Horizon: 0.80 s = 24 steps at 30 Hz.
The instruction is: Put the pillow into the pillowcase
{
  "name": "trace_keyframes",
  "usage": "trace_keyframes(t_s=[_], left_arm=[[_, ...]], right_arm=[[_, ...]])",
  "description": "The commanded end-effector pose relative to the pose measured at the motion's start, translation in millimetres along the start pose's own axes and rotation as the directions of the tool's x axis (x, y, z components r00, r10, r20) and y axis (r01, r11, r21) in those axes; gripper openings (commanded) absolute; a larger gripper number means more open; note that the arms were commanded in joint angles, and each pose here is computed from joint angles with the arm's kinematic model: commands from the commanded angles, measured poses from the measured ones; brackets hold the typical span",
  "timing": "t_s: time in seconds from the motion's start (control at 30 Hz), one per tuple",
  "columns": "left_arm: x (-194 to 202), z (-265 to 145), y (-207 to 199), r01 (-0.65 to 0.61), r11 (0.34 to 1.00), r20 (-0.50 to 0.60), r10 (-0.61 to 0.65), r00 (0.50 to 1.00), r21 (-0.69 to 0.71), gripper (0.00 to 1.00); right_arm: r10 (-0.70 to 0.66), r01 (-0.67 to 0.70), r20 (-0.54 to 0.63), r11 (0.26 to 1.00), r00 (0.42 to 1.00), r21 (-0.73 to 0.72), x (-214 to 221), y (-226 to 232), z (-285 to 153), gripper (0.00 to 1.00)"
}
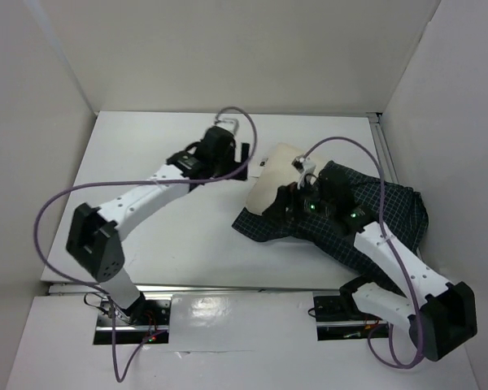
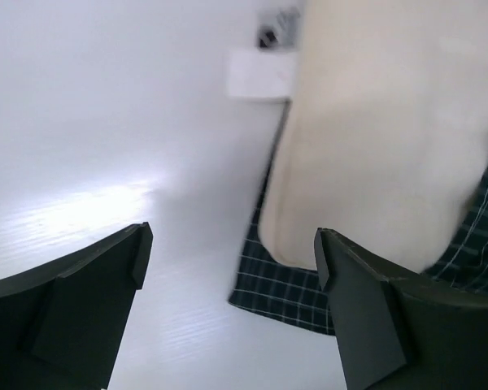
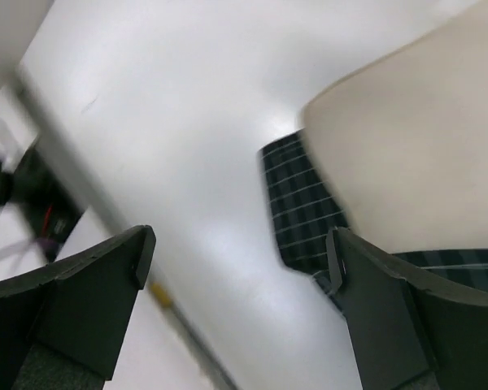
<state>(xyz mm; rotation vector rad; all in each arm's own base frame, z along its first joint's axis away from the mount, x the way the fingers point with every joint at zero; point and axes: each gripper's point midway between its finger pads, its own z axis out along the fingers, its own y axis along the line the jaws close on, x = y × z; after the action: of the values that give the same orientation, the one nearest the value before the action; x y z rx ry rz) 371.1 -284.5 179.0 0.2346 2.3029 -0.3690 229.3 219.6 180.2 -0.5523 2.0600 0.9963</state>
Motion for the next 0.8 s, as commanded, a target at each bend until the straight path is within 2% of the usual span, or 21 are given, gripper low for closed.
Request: trace_keyframes(t_s=[0.0,0.07,0.1,0.13,0.17,0.2,0.23,0.27,0.3,0.33,0.37,0.4,0.47,0.5,0.6,0.63,0.7,0.73,0.77], left_arm=[[-44,-38,35,0.101,0.994,0.154,-0.092,0.984,-0.05,1.0],[-43,-43,53,0.134,0.987,0.158,-0.119,0.98,-0.085,1.0],[-48,-42,68,0.156,0.98,0.173,-0.135,0.976,-0.119,1.0],[-43,-41,75,0.162,0.978,0.157,-0.141,0.977,-0.13,1.0],[-43,-42,80,0.171,0.977,0.155,-0.15,0.976,-0.127,1.0],[-45,-42,88,0.186,0.973,0.158,-0.164,0.974,-0.134,1.0],[-42,-40,92,0.189,0.972,0.149,-0.169,0.974,-0.136,1.0],[-44,-40,90,0.19,0.974,0.153,-0.17,0.973,-0.124,1.0],[-45,-40,95,0.198,0.971,0.157,-0.176,0.972,-0.132,1.0],[-45,-39,100,0.198,0.971,0.16,-0.176,0.971,-0.133,1.0],[-42,-35,96,0.194,0.974,0.142,-0.177,0.974,-0.115,1.0],[-40,-31,102,0.201,0.972,0.131,-0.185,0.974,-0.12,1.0],[-38,-27,105,0.206,0.971,0.12,-0.192,0.974,-0.122,1.0],[-37,-24,110,0.212,0.968,0.115,-0.198,0.973,-0.133,1.0],[-32,-18,114,0.2,0.967,0.093,-0.187,0.978,-0.155,1.0],[-34,-20,116,0.2,0.965,0.098,-0.186,0.978,-0.166,1.0],[-36,-20,122,0.207,0.961,0.106,-0.19,0.976,-0.183,1.0],[-36,-20,124,0.208,0.959,0.11,-0.189,0.976,-0.193,1.0],[-36,-21,126,0.2,0.958,0.113,-0.18,0.977,-0.204,1.0]], right_arm=[[0.101,-0.145,0.129,0.904,0.987,0.403,-43,-60,-12,1.0],[0.127,-0.197,0.172,0.851,0.977,0.487,-70,-73,-11,1.0],[0.172,-0.215,0.129,0.771,0.977,0.599,-57,-102,-4,1.0],[0.188,-0.258,0.178,0.744,0.966,0.617,-81,-104,-1,1.0],[0.204,-0.267,0.173,0.711,0.964,0.651,-84,-113,3,1.0],[0.249,-0.26,0.127,0.625,0.96,0.736,-68,-138,12,1.0],[0.277,-0.29,0.15,0.581,0.949,0.76,-71,-147,17,1.0],[0.263,-0.304,0.181,0.569,0.948,0.764,-93,-147,25,1.0],[0.288,-0.273,0.142,0.492,0.947,0.827,-76,-171,35,1.0],[0.306,-0.288,0.155,0.463,0.94,0.838,-76,-178,43,1.0],[0.288,-0.296,0.175,0.458,0.942,0.838,-94,-181,50,1.0],[0.331,-0.258,0.125,0.398,0.935,0.88,-70,-200,62,1.0],[0.348,-0.268,0.141,0.352,0.927,0.897,-76,-211,74,1.0],[0.385,-0.22,0.09,0.309,0.918,0.925,-49,-227,84,1.0],[0.425,-0.148,0.007,0.301,0.905,0.942,-25,-242,100,1.0],[0.471,-0.116,-0.042,0.301,0.881,0.946,2,-248,109,0.94],[0.489,-0.075,-0.109,0.343,0.866,0.936,21,-252,116,0.77],[0.489,-0.099,-0.119,0.397,0.864,0.912,23,-249,128,0.6],[0.487,-0.082,-0.148,0.42,0.861,0.904,31,-250,130,0.01]])
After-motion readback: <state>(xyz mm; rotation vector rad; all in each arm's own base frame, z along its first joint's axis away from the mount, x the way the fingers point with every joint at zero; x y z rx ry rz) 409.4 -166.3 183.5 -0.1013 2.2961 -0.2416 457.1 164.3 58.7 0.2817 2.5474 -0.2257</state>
